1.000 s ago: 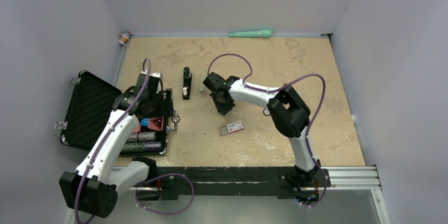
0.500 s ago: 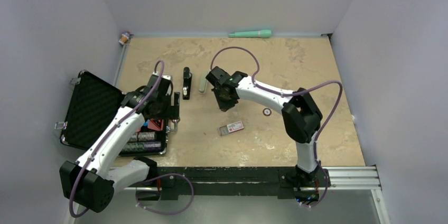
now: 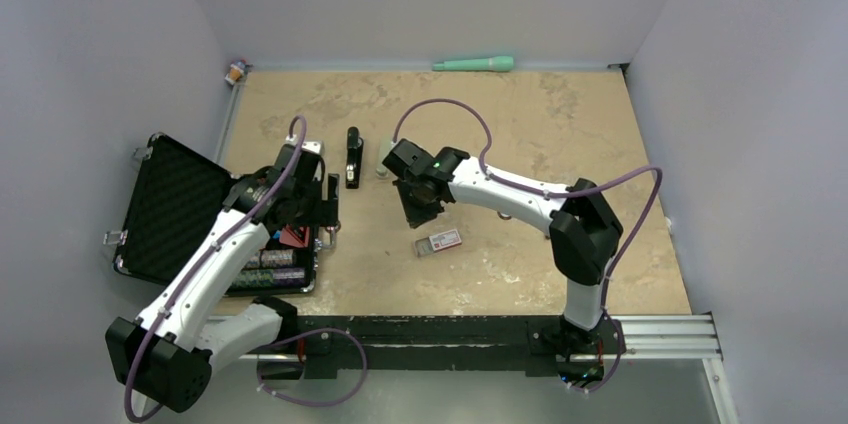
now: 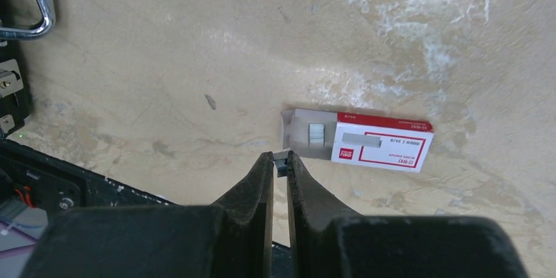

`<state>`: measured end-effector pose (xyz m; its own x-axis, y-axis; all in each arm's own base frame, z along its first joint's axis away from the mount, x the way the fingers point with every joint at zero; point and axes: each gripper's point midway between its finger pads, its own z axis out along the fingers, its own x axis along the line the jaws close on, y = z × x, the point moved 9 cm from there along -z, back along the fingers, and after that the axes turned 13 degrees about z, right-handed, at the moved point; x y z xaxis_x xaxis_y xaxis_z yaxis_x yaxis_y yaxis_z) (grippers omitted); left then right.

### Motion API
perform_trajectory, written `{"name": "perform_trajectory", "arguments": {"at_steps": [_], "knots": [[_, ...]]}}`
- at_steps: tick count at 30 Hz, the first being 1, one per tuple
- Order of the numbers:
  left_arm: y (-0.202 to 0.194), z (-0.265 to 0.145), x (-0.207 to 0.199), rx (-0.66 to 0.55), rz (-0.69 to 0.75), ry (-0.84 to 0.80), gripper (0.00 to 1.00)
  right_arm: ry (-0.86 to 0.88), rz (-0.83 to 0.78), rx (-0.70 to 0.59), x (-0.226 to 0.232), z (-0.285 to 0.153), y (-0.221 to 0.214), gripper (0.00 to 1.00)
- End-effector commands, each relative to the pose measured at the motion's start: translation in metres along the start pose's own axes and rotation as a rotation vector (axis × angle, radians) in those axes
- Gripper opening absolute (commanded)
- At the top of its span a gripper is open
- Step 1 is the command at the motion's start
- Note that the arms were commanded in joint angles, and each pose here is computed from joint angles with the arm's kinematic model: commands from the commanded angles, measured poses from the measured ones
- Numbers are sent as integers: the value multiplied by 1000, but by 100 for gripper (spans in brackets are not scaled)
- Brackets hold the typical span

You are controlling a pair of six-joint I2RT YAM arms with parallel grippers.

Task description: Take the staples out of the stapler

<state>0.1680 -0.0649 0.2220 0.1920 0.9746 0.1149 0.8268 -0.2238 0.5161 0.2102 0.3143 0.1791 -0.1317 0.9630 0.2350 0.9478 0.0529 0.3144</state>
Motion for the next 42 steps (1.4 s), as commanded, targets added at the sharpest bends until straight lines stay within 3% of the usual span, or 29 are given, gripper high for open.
{"name": "perform_trajectory", "arguments": {"at_steps": [1,27,42], "knots": [[6,-4,0,-43,-6,3,84,47,60,-2,6,-16,-8,4],[7,-4,-2,-46,11,-35,84,-67,81,29,-10,25,-35,7],[7,-4,-3,-50,14,-39,84,-107,37,22,-9,37,-31,17]]}}
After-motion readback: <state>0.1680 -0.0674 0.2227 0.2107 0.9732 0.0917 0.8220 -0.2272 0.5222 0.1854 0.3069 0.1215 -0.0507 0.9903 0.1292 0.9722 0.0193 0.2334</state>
